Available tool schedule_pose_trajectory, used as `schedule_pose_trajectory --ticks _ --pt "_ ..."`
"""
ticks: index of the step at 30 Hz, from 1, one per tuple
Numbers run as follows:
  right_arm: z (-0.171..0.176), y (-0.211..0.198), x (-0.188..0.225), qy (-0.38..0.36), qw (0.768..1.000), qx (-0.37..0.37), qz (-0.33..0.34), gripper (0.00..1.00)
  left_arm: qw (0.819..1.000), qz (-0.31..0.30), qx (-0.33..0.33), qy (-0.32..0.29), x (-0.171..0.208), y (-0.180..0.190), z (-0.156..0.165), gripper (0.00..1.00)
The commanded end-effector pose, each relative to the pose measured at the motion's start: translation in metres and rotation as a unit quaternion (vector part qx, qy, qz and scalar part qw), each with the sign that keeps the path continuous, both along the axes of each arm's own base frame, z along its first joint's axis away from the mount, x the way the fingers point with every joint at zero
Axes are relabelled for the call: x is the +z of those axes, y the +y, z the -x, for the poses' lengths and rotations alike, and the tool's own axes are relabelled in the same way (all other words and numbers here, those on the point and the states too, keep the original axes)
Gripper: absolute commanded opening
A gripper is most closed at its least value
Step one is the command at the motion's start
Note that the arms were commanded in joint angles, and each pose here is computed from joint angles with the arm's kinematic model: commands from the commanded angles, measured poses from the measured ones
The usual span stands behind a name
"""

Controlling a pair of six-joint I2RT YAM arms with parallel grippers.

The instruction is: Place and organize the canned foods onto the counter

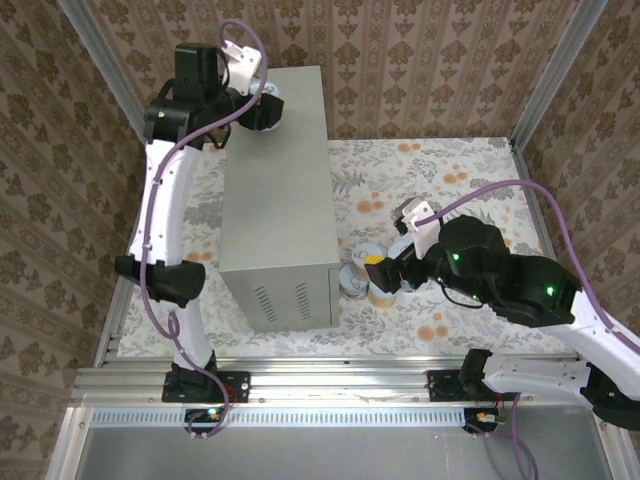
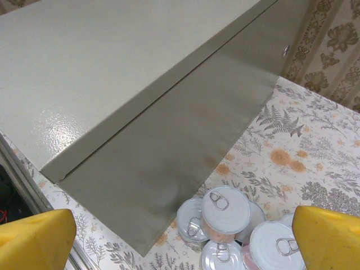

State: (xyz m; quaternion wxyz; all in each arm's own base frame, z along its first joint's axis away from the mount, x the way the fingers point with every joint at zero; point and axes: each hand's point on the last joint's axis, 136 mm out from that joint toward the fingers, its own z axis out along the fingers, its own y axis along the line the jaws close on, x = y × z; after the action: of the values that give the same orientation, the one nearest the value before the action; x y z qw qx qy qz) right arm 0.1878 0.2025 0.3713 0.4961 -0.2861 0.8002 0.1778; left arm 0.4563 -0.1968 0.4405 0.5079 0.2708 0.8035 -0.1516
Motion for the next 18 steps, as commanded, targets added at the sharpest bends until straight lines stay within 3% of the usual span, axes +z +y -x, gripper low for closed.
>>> schedule_pose_trajectory --ticks 1,18 --pt "0.001 0.007 0.004 -0.002 1.0 0.007 -0.022 1.0 0.997 0.021 -0.003 -0.068 0.039 0.007 -0.009 0.68" --pt "0.0 0.003 -0.011 0.018 1.0 -0.011 -0.015 1.0 0.997 0.042 -0.002 -0.066 0.015 0.009 -0.06 0.73"
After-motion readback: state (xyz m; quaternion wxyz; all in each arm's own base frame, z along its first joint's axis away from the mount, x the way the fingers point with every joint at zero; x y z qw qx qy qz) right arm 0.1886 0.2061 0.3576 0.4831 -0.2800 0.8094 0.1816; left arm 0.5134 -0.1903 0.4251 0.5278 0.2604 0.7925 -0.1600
